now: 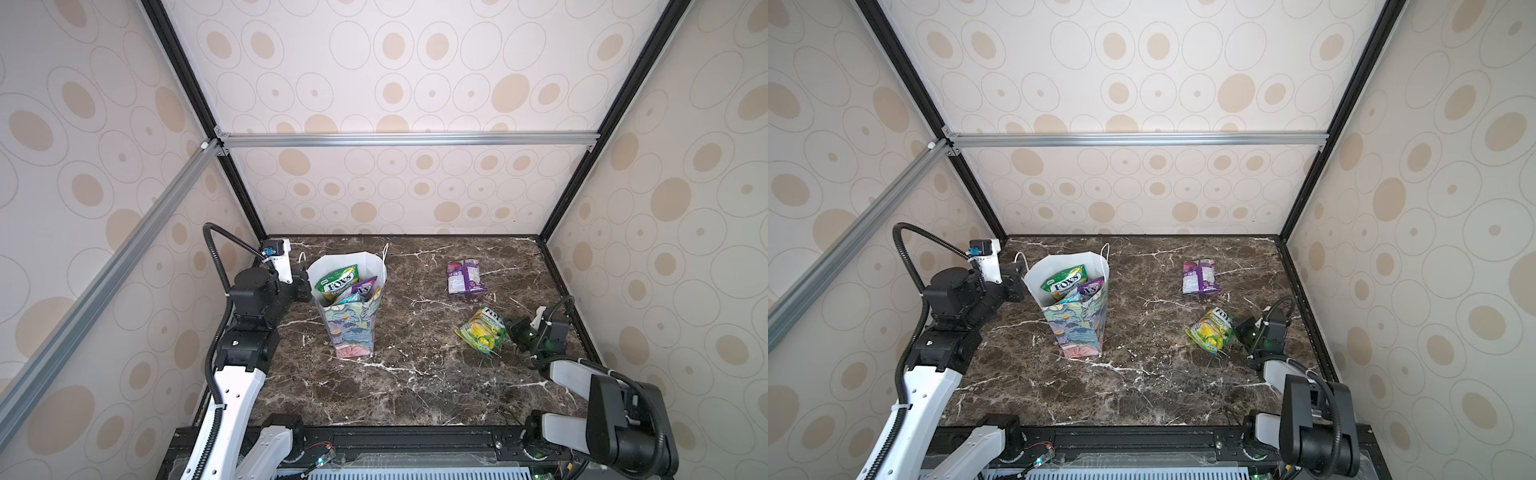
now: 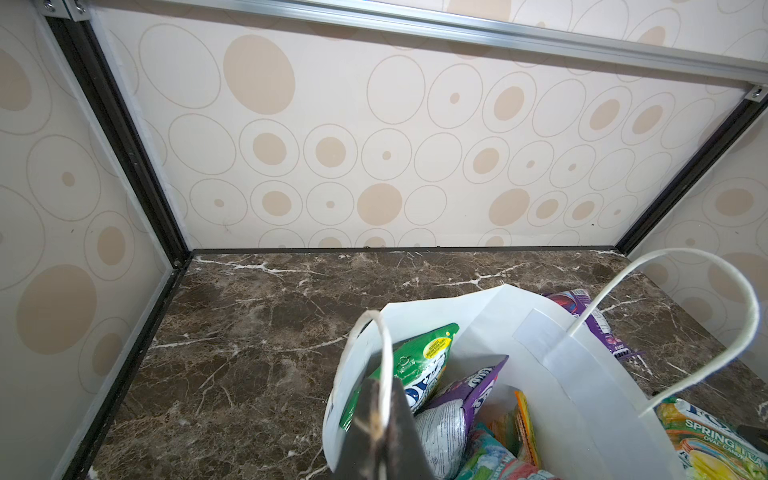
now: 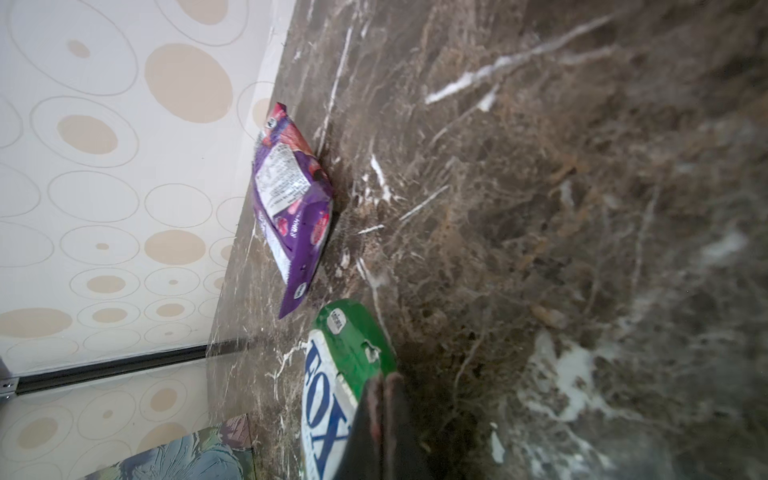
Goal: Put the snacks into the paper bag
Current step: 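Lift the green Fox's bag off the table with the right gripper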
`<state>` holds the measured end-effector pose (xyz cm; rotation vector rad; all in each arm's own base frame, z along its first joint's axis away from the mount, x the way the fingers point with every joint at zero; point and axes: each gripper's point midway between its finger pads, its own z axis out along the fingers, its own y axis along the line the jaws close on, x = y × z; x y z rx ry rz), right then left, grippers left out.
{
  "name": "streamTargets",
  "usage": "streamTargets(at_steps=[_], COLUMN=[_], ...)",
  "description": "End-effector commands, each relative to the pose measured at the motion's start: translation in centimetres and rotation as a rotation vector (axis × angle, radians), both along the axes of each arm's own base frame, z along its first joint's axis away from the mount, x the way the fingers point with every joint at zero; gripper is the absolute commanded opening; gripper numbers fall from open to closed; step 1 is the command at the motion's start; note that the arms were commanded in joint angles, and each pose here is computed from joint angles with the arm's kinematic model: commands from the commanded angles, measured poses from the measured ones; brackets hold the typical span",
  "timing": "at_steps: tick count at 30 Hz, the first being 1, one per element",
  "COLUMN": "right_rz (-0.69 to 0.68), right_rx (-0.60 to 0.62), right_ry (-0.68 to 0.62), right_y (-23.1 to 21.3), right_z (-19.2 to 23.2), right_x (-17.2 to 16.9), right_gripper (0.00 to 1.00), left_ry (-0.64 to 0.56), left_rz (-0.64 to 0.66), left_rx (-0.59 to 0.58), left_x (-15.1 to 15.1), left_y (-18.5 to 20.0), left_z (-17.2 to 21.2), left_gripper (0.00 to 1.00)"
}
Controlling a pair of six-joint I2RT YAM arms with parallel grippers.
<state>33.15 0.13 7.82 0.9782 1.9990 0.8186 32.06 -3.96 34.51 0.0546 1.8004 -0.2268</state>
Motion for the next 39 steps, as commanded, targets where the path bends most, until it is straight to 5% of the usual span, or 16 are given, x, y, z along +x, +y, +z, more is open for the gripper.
streamTargets(at_steps=[1, 32, 39], right_rz=[0.056, 0.467, 0.600], right_rx=[-0.045, -0.297, -0.387], right_ry=[-0.010, -0.323, -0.458], right_y=[0.7, 11.5, 15.9], right_z=[1.6, 17.6, 24.5], right_x=[-0.1, -1.4, -2.9], right_gripper=[0.00, 0.00, 0.00], left_ry=[-0.059, -0.086, -0.085], left_rz=[0.003, 0.023, 0.026], left_rx=[0.001, -0.004, -0.004], left_x=[-0.4, -0.8, -0.8], left_y=[0.2, 0.5, 0.5], left_z=[1.8, 2.4, 2.3], left_gripper=[0.06, 0.06, 0.05])
